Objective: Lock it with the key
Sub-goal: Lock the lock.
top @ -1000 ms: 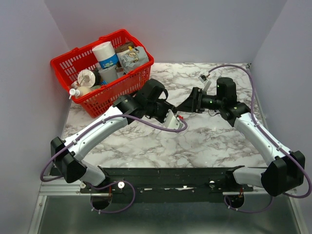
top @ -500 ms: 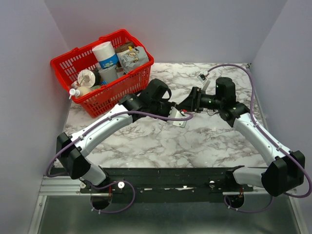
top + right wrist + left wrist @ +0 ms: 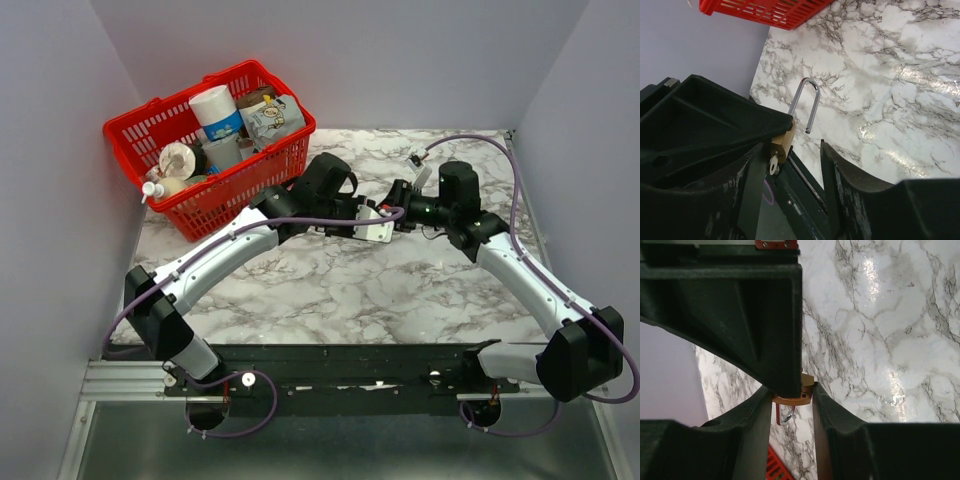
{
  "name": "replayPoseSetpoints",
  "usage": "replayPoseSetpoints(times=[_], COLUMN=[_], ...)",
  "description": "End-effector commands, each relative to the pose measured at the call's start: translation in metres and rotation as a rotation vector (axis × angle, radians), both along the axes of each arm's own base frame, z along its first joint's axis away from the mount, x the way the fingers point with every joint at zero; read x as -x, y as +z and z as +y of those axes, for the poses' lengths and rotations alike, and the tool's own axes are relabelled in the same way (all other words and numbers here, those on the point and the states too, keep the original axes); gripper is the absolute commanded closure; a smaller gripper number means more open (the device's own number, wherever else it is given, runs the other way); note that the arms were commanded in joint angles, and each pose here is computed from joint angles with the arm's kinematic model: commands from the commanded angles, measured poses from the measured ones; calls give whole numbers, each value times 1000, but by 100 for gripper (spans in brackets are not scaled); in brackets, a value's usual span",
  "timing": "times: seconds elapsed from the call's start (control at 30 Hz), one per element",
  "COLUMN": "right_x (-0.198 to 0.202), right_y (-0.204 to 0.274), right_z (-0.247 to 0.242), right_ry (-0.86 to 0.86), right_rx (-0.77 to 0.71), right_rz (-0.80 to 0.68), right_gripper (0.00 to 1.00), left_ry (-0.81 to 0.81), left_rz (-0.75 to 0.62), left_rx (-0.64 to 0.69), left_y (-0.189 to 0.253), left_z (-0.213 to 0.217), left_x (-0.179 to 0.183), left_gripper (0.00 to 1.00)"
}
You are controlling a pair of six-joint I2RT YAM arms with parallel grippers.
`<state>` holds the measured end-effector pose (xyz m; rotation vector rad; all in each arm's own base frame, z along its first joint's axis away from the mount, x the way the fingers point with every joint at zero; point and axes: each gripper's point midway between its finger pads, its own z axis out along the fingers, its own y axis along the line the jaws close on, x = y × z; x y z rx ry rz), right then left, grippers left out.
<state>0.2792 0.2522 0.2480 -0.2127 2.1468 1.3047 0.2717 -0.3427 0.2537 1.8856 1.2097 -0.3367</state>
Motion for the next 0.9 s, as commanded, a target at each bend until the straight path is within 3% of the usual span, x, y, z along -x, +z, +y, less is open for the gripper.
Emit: replayPoseSetpoints(times=[0.0,0.47,0.57,0.7,0.77,0.8,0.83,0.87], right_x=[-4,-21,-20,-18,-17,-15,-13,-12], right_y=[-5,-13,-12,-3,2,4,9,12], right_z=[6,4,7,7,8,9,9,9], right_ry=[-16,-88,-69,-47,-33,-17,-10,-3], right_rx=[1,37,26,20,14,12,8,7], right_rz=[13,26,26,-8,-24,-36,-55,-70], right_gripper=[45,62,71,99,99,99,99,99], left_ry=[32,52,58,56,63,64,77,81], left_rz=[-6,19,24,31,47,48,64,70], left_rx=[80,90,94,93,92,92,92,98], left_y=[23,27,28,27,26,26,24,26], left_z=[-14,-17,-17,-15,-14,-13,-11,-8], left_x=[-9,-10,-10,-7,-5,-4,-4,-2], left_gripper=[83,83,83,80,73,65,44,36])
